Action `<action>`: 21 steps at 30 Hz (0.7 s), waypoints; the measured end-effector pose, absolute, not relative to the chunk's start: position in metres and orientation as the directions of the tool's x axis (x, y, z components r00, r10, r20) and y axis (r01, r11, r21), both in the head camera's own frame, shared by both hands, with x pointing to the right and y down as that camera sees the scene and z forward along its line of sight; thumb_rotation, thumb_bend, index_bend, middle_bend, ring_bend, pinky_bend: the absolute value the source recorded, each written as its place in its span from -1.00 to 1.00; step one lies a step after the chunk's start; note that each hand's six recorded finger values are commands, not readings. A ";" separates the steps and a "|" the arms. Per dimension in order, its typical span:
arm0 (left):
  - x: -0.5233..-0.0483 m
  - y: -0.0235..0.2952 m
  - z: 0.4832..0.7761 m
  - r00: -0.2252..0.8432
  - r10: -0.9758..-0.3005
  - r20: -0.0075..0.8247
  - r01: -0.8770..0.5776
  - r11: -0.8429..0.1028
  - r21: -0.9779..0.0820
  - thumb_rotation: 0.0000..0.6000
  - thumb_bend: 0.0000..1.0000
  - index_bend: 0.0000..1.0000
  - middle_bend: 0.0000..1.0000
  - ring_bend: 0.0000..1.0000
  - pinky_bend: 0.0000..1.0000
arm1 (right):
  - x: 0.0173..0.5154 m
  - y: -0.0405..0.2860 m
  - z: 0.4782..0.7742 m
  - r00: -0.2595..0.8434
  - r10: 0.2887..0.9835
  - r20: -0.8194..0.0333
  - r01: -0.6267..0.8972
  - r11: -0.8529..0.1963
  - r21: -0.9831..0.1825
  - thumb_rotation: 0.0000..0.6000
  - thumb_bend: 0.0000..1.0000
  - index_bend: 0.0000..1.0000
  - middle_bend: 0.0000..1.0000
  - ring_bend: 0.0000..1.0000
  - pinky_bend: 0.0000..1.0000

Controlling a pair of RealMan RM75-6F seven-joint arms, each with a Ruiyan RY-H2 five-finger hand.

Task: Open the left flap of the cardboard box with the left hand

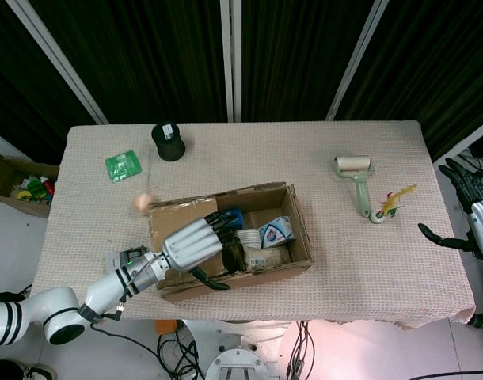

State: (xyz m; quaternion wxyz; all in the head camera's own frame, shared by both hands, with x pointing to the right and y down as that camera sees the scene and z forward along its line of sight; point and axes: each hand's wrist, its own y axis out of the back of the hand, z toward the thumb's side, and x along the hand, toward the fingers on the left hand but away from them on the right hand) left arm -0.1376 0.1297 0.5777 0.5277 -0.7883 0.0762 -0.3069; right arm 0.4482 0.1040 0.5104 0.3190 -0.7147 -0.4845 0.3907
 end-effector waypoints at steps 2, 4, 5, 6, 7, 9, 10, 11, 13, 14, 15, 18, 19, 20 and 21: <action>-0.139 0.129 0.579 0.794 -0.446 0.413 0.209 -0.437 -0.875 -1.00 -1.00 -0.44 -0.47 -0.79 -0.60 | 0.448 0.104 0.511 0.228 0.941 -0.249 0.447 -0.328 -0.832 0.93 -0.64 -1.00 -1.00 -1.00 -1.00; -0.141 0.129 0.580 0.789 -0.448 0.421 0.217 -0.438 -0.873 -1.00 -1.00 -0.44 -0.47 -0.79 -0.60 | 0.447 0.103 0.510 0.233 0.941 -0.245 0.448 -0.327 -0.832 0.93 -0.64 -1.00 -1.00 -1.00 -1.00; -0.142 0.129 0.580 0.787 -0.449 0.422 0.219 -0.436 -0.873 -1.00 -1.00 -0.43 -0.46 -0.79 -0.60 | 0.446 0.103 0.509 0.237 0.941 -0.241 0.449 -0.326 -0.832 0.93 -0.64 -1.00 -1.00 -1.00 -1.00; -0.142 0.128 0.580 0.787 -0.451 0.422 0.220 -0.434 -0.874 -1.00 -1.00 -0.43 -0.46 -0.79 -0.60 | 0.445 0.102 0.508 0.240 0.941 -0.239 0.450 -0.326 -0.832 0.93 -0.64 -1.00 -1.00 -1.00 -1.00; -0.142 0.128 0.581 0.785 -0.452 0.423 0.221 -0.433 -0.874 -1.00 -1.00 -0.42 -0.46 -0.79 -0.60 | 0.445 0.102 0.508 0.242 0.941 -0.237 0.451 -0.325 -0.831 0.93 -0.64 -1.00 -1.00 -1.00 -1.00; -0.142 0.128 0.581 0.785 -0.451 0.424 0.223 -0.432 -0.874 -1.00 -1.00 -0.42 -0.43 -0.79 -0.60 | 0.444 0.102 0.507 0.244 0.941 -0.234 0.451 -0.323 -0.832 0.93 -0.64 -1.00 -1.00 -1.00 -1.00; -0.141 0.128 0.581 0.786 -0.449 0.425 0.225 -0.432 -0.873 -1.00 -1.00 -0.42 -0.42 -0.79 -0.60 | 0.444 0.102 0.506 0.243 0.942 -0.233 0.451 -0.322 -0.832 0.93 -0.64 -1.00 -1.00 -1.00 -1.00; -0.141 0.128 0.581 0.787 -0.448 0.424 0.226 -0.432 -0.873 -1.00 -1.00 -0.42 -0.41 -0.79 -0.60 | 0.445 0.102 0.506 0.242 0.942 -0.231 0.453 -0.320 -0.832 0.94 -0.64 -1.00 -1.00 -1.00 -1.00; -0.140 0.129 0.581 0.789 -0.443 0.426 0.230 -0.429 -0.873 -1.00 -1.00 -0.42 -0.39 -0.80 -0.60 | 0.446 0.101 0.505 0.233 0.946 -0.225 0.459 -0.311 -0.832 0.94 -0.63 -1.00 -1.00 -1.00 -1.00; -0.140 0.129 0.581 0.789 -0.442 0.427 0.233 -0.429 -0.873 -1.00 -1.00 -0.42 -0.39 -0.80 -0.60 | 0.446 0.101 0.504 0.230 0.948 -0.221 0.462 -0.306 -0.832 0.95 -0.63 -1.00 -1.00 -1.00 -1.00; -0.140 0.129 0.581 0.789 -0.441 0.428 0.236 -0.426 -0.873 -1.00 -1.00 -0.42 -0.39 -0.80 -0.60 | 0.446 0.101 0.503 0.229 0.949 -0.219 0.465 -0.304 -0.831 0.95 -0.63 -1.00 -1.00 -1.00 -1.00; -0.141 0.129 0.583 0.787 -0.438 0.434 0.251 -0.416 -0.874 -1.00 -1.00 -0.40 -0.39 -0.80 -0.60 | 0.446 0.102 0.501 0.233 0.949 -0.212 0.478 -0.301 -0.825 0.95 -0.63 -1.00 -1.00 -1.00 -1.00; -0.141 0.129 0.584 0.785 -0.437 0.439 0.259 -0.413 -0.873 -1.00 -1.00 -0.39 -0.39 -0.80 -0.60 | 0.446 0.102 0.500 0.235 0.949 -0.209 0.482 -0.301 -0.823 0.95 -0.63 -1.00 -1.00 -1.00 -1.00; -0.142 0.129 0.584 0.783 -0.436 0.443 0.266 -0.410 -0.872 -1.00 -1.00 -0.37 -0.39 -0.80 -0.60 | 0.446 0.102 0.500 0.235 0.949 -0.209 0.483 -0.300 -0.823 0.95 -0.63 -1.00 -1.00 -1.00 -1.00; -0.142 0.129 0.585 0.782 -0.435 0.447 0.273 -0.407 -0.872 -1.00 -1.00 -0.34 -0.38 -0.80 -0.60 | 0.447 0.102 0.500 0.235 0.949 -0.210 0.482 -0.301 -0.823 0.95 -0.63 -1.00 -1.00 -1.00 -1.00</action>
